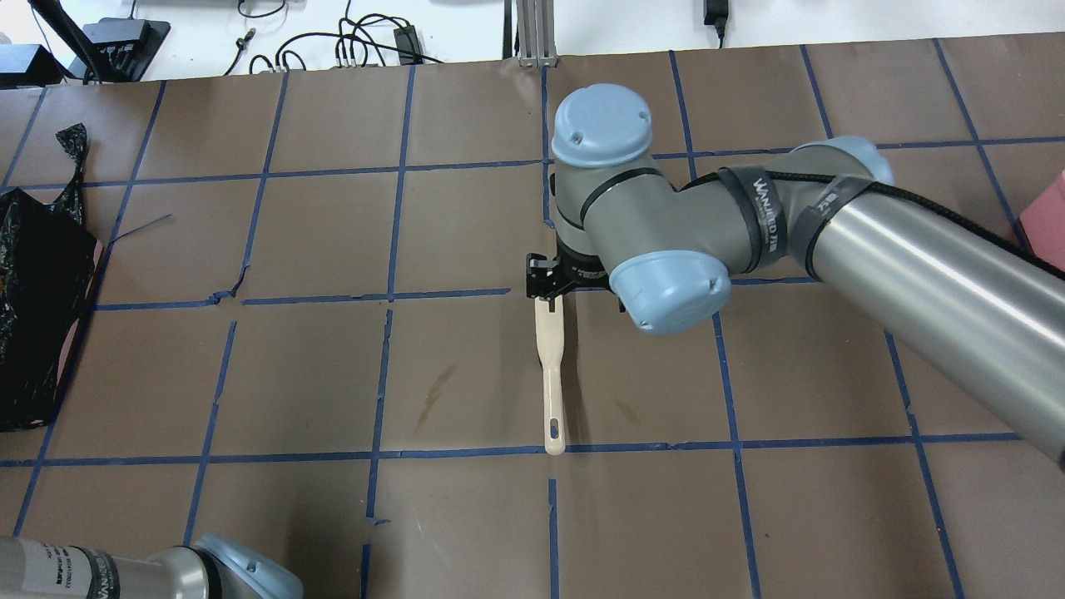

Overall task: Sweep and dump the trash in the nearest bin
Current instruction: 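Lower the brush to the table with the right gripper, release, and raise, then bring the emptied dustpan back over the table with the left gripper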

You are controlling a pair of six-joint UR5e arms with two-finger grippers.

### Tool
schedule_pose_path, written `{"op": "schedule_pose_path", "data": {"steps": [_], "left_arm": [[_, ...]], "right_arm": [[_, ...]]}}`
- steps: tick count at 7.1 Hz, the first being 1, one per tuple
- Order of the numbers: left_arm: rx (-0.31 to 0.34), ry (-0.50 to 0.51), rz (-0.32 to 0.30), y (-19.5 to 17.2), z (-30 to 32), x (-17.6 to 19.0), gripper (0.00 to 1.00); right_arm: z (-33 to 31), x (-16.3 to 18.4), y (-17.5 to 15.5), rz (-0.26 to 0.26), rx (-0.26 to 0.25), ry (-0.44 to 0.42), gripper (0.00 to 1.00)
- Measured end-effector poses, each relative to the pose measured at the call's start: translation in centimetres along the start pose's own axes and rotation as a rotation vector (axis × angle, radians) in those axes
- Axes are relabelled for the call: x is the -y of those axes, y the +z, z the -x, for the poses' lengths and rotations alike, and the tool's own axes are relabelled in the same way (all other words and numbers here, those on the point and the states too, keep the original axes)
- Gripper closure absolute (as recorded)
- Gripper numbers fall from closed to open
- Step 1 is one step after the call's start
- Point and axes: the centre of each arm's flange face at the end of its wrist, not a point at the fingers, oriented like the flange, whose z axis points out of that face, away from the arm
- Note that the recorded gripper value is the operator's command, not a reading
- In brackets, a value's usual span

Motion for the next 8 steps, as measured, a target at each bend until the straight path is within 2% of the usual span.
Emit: {"op": "schedule_pose_path", "data": {"steps": [2, 4, 6, 8], "left_arm": [[0.009, 0.037, 0.046, -0.7, 0.8, 2.1, 0.98], [0.012, 0.064, 0.1, -1.5, 1.2, 3.2, 0.98], [0.025, 0.073, 0.167, -3.0, 1.3, 3.2, 0.98], [0.038, 0.11, 0.214, -4.4, 1.3, 3.5, 0.98]], "right_arm": [[-3.7, 3.3, -5.2, 0.012, -0.005, -0.019, 0.04], [-7.4, 4.6, -10.4, 0.03, -0.01, -0.059, 0.0], [-13.2, 3.8, -16.1, 0.009, 0.004, -0.091, 0.0], [-16.2, 2.5, -19.1, -0.027, 0.003, -0.123, 0.0]]}}
